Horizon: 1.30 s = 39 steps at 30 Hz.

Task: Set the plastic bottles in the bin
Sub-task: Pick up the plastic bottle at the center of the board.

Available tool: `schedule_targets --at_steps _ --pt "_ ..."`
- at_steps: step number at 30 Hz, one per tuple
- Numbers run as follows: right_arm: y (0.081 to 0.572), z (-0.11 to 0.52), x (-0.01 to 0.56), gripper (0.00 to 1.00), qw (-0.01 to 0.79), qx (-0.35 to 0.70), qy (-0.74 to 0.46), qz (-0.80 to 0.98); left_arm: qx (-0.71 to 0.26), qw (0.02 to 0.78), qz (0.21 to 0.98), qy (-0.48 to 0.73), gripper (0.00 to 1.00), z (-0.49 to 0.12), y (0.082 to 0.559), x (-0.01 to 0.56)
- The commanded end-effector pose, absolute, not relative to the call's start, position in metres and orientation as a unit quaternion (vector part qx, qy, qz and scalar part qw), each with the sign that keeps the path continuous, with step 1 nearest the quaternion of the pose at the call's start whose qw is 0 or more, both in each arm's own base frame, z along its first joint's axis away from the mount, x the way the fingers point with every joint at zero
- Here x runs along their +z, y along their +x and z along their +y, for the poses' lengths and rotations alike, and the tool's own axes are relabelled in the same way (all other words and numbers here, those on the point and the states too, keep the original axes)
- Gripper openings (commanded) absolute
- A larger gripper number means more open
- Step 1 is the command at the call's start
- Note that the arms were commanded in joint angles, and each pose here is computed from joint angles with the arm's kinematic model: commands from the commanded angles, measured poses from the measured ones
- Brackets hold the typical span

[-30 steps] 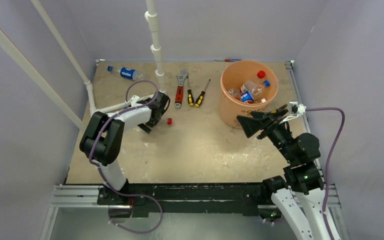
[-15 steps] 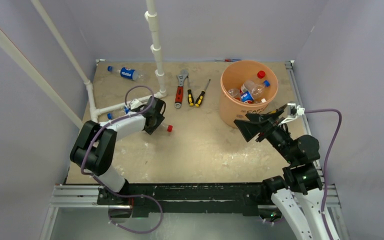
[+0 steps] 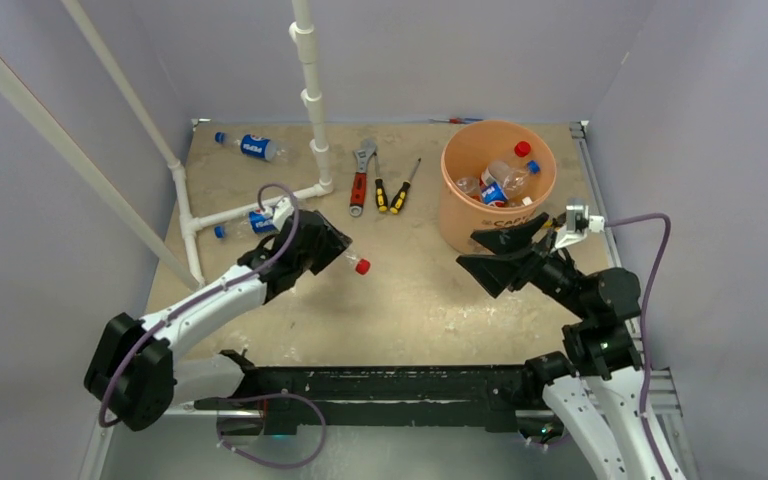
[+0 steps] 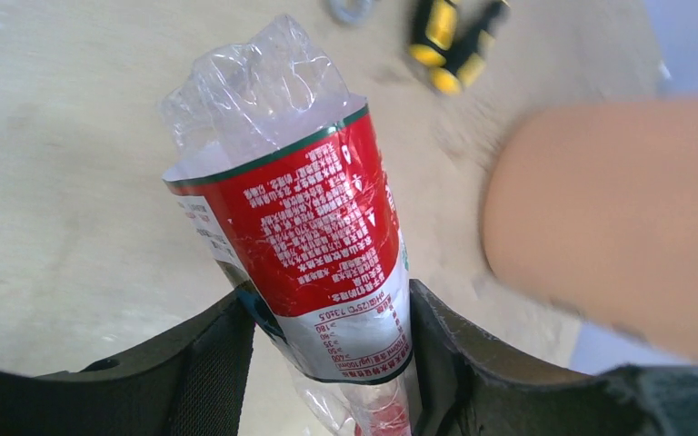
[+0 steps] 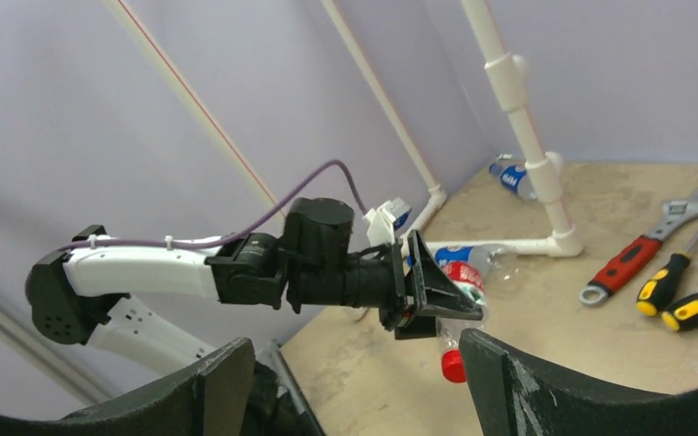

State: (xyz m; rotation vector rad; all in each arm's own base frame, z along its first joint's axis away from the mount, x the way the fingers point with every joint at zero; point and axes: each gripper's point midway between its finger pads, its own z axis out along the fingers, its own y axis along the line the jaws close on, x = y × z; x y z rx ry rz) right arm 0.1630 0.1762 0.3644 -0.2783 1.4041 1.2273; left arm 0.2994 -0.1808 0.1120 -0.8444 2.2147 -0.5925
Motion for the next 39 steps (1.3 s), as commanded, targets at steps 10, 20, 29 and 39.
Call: schedule_targets --at_steps 10,20,29,39 --pt "0.161 0.200 0.344 0.85 0.504 0.540 -0.172 0.651 -0.473 0.511 0.718 -0.005 0.31 -0.246 0.247 0.261" --pt "0.140 0.266 0.338 0.84 0.479 0.561 -0.188 0.648 -0.577 0.567 0.584 0.067 0.32 -0.250 0.206 0.341" --pt "0.128 0.296 0.335 0.84 0.477 0.627 -0.151 0.597 -0.633 0.587 0.502 0.053 0.33 -0.238 0.187 0.371" --pt "0.126 0.322 0.354 0.87 0.482 0.667 -0.121 0.555 -0.680 0.580 0.447 0.035 0.33 -0.229 0.174 0.376"
